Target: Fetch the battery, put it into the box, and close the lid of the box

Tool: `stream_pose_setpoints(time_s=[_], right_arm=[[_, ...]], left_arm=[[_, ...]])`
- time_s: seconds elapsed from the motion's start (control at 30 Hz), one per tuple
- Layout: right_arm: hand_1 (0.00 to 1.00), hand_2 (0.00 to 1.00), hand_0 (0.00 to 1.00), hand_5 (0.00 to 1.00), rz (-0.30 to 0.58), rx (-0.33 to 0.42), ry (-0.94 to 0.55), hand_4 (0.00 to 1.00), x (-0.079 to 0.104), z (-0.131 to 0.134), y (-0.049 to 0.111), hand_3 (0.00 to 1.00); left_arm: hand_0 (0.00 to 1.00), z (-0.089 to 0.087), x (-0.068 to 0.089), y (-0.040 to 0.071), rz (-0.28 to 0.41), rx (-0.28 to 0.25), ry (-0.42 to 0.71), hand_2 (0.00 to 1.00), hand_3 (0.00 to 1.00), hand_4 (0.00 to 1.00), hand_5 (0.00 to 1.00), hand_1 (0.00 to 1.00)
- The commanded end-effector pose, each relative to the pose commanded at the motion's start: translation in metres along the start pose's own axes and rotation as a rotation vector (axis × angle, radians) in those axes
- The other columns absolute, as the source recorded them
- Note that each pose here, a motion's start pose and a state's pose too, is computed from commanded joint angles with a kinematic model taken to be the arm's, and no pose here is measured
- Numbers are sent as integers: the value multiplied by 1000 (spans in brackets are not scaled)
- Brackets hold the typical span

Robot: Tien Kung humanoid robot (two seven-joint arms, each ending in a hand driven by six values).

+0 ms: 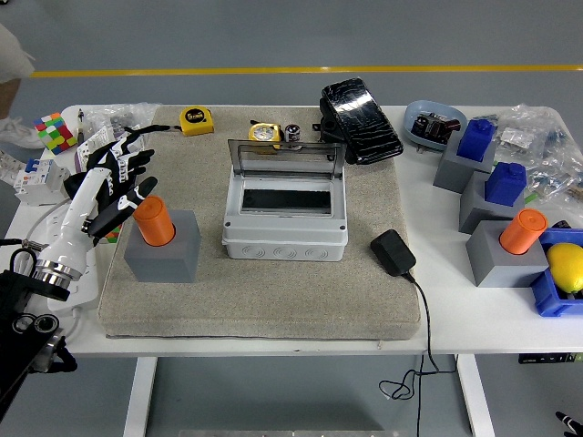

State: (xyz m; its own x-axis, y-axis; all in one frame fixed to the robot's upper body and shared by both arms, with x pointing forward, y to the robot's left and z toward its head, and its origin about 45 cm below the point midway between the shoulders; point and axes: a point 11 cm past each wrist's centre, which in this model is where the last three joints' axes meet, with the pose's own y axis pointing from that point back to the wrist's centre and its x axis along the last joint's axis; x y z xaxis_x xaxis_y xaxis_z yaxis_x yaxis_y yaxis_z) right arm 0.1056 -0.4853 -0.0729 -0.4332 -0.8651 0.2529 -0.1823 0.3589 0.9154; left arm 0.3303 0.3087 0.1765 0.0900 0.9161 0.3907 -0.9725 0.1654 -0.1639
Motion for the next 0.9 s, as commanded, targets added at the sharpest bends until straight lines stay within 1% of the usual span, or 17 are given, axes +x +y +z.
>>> stream_pose_setpoints(time_s=[0.23, 0.27, 0.4, 0.43, 0.63, 0.67, 0.83, 0.87, 0.9], right_arm=[[631, 636, 661, 441, -1, -1, -2, 946, 0, 1, 0, 547], [631, 636, 661, 441, -2, -1, -3, 945, -1, 1, 0, 547], [631, 636, 661, 441, -4, -2, -4, 945, -2, 2, 0, 547], [631, 636, 662, 441, -5, -3, -5, 946, -2, 3, 0, 547], [631, 636, 662, 441, -5, -4, -5, 946, -3, 3, 0, 547], [631, 636, 661, 441, -5, -4, -6, 946, -3, 3, 0, 547], [631, 636, 661, 441, -6, -3, -6, 946, -3, 3, 0, 547], [632, 636, 662, 441, -6, -3, -6, 946, -3, 3, 0, 548], [632, 636, 662, 441, -6, -3, -7, 946, -3, 3, 0, 548]], left_arm=[[774, -10, -11, 5, -17, 21, -16, 879, 998, 998, 490, 848], [669, -11, -12, 5, -17, 24, -17, 789, 899, 998, 234, 746], [669, -15, -15, 5, -8, 32, -11, 789, 899, 998, 234, 746], [501, -16, -15, 5, -7, 33, -10, 720, 862, 998, 159, 659], [501, -21, -19, 6, -9, 44, -2, 720, 862, 998, 159, 659], [426, -21, -19, 6, -9, 45, 0, 653, 811, 998, 92, 605], [426, -20, -24, 3, -4, 35, 22, 653, 811, 998, 92, 605], [327, -20, -25, 2, -1, 31, 27, 555, 721, 998, 2, 472], [327, -19, -25, 2, 3, 27, 34, 555, 721, 998, 2, 472]])
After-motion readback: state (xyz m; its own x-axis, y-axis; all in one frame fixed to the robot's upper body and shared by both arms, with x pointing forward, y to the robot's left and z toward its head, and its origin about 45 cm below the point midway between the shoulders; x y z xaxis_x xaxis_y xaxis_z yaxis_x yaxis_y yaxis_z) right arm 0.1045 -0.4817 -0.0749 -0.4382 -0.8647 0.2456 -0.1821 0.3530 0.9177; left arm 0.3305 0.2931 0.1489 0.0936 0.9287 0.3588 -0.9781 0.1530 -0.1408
